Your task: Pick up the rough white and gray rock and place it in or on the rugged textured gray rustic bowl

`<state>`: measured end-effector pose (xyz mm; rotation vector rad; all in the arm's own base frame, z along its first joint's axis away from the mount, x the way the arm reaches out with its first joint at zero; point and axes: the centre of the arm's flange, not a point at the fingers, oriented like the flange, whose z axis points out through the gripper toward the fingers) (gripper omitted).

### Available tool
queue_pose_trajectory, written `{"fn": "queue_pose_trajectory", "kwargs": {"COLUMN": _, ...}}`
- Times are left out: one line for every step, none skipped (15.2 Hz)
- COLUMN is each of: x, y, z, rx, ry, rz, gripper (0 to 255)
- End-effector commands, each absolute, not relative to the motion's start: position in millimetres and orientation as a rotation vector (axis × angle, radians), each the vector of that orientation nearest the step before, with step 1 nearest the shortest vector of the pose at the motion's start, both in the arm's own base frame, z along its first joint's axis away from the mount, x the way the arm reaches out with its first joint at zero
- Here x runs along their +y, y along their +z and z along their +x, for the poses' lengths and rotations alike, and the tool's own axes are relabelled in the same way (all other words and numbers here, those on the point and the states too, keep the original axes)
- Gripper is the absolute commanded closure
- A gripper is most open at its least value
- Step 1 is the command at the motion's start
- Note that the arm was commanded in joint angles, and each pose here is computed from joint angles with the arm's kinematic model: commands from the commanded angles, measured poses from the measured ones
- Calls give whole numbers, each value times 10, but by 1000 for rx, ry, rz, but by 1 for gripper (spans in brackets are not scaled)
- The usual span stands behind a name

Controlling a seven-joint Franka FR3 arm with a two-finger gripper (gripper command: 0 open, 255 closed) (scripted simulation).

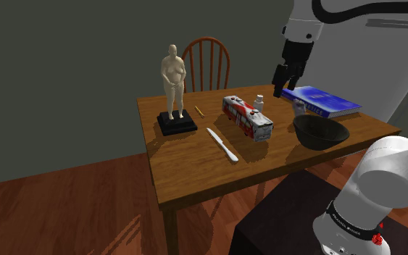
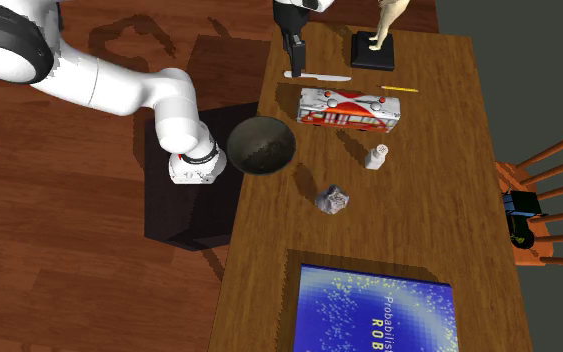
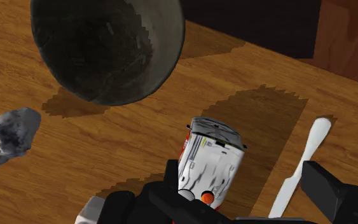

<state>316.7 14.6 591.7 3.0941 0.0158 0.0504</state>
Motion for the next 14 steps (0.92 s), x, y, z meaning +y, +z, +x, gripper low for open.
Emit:
{"fn": "queue_pose_trajectory", "kwargs": {"x": 146, "y": 5917, "z": 3167, "rx": 16, "ry": 50, "rz": 3094, "gripper": 0}}
{"fn": "queue_pose_trajectory", "kwargs": {"x": 26, "y": 5872, "z": 3206, "rx": 7, "ry": 38, "rz": 3094, "gripper": 0}}
{"fn": "queue_pose_trajectory", "kwargs": {"x": -94, "y": 5826, "z": 3244, "rx": -2, "ry": 26, "rz": 3093, "gripper": 0}}
{"fn": "queue_pose_trajectory", "kwargs": {"x": -214, "y": 5780, "z": 3282, "rx": -11, "ry": 14, "rz": 3093, "gripper": 0}}
{"fn": "queue_pose_trajectory", "kwargs": {"x": -335, "y": 5734, "z": 3318, "rx": -21, "ry": 2, "rz": 3093, "gripper": 0}}
{"fn": "queue_pose_trajectory", "kwargs": {"x": -456, "y": 5688, "z": 3353, "rx": -30, "ry": -10, "rz": 3092, "gripper": 0}}
{"fn": "queue_pose_trajectory", "kwargs": {"x": -577, "y": 5641, "z": 3387, "rx": -39, "ry": -22, "rz": 3091, "gripper": 0}}
{"fn": "queue_pose_trajectory", "kwargs": {"x": -698, "y": 5594, "z": 3419, "rx": -48, "ry": -34, "rz": 3091, "gripper": 0}}
{"fn": "queue_pose_trajectory", "kwargs": {"x": -820, "y": 5547, "z": 3451, "rx": -57, "ry": -46, "rz": 3090, "gripper": 0}}
{"fn": "queue_pose_trajectory", "kwargs": {"x": -942, "y": 5500, "z": 3482, "rx": -66, "ry": -58, "rz": 3089, "gripper": 0}}
{"fn": "queue_pose_trajectory", "kwargs": {"x": -1064, "y": 5453, "z": 3511, "rx": -75, "ry": -70, "rz": 3088, "gripper": 0}}
{"fn": "queue_pose_trajectory", "kwargs": {"x": -1186, "y": 5405, "z": 3540, "rx": -84, "ry": -82, "rz": 3087, "gripper": 0}}
{"fn": "queue_pose_trajectory", "kwargs": {"x": -1308, "y": 5358, "z": 3567, "rx": -93, "ry": -94, "rz": 3086, "gripper": 0}}
{"fn": "queue_pose_trajectory", "kwargs": {"x": -1431, "y": 5310, "z": 3593, "rx": -102, "ry": -106, "rz": 3085, "gripper": 0}}
